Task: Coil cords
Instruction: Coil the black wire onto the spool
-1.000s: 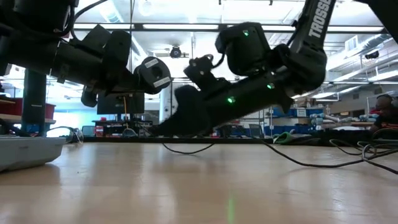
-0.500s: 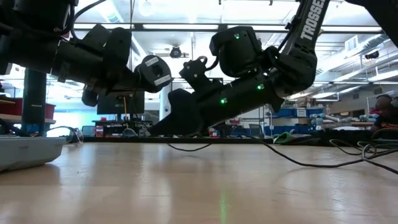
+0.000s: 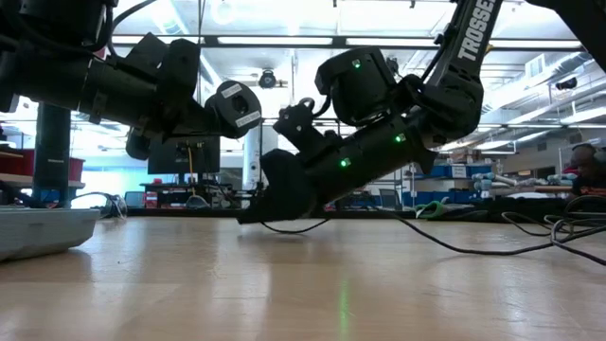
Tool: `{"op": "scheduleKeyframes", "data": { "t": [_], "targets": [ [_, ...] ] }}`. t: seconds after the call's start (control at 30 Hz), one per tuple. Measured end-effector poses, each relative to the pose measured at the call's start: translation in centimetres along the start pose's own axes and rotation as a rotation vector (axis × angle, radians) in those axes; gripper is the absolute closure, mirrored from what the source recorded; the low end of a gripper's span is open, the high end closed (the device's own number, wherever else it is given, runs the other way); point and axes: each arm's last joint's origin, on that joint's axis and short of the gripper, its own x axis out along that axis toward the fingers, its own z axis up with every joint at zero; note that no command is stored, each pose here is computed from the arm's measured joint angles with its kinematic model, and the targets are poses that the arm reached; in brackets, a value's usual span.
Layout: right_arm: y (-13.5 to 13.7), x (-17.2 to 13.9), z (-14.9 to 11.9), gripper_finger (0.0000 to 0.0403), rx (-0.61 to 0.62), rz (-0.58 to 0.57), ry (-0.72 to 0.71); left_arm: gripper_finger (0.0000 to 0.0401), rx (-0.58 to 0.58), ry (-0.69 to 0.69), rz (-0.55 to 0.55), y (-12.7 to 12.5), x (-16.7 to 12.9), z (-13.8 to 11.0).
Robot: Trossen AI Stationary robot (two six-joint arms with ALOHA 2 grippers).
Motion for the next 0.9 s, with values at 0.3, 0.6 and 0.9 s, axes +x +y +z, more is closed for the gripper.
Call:
{"op": "scheduleKeyframes", "data": {
  "t": [0.3,0.6,0.9],
  "targets": [
    [-2.6,-2.1,1.8,0.0400,0.131,-0.106,0.236,0.0401,0.043,0.011,-0.016,0.0,0.0,-0.1],
    [-6.9,-5.6,6.1,0.0401,0.152,-0.205,0.299,0.0401,0.047,0.023,-0.041,-0.1,0.0,-0.1],
    [-8.2,-10.4,12.2,0.0402,0.247,-0.160,0.143,0.0401,0.087,0.040,-0.017,0.1,0.0,-0.4]
  ]
}}
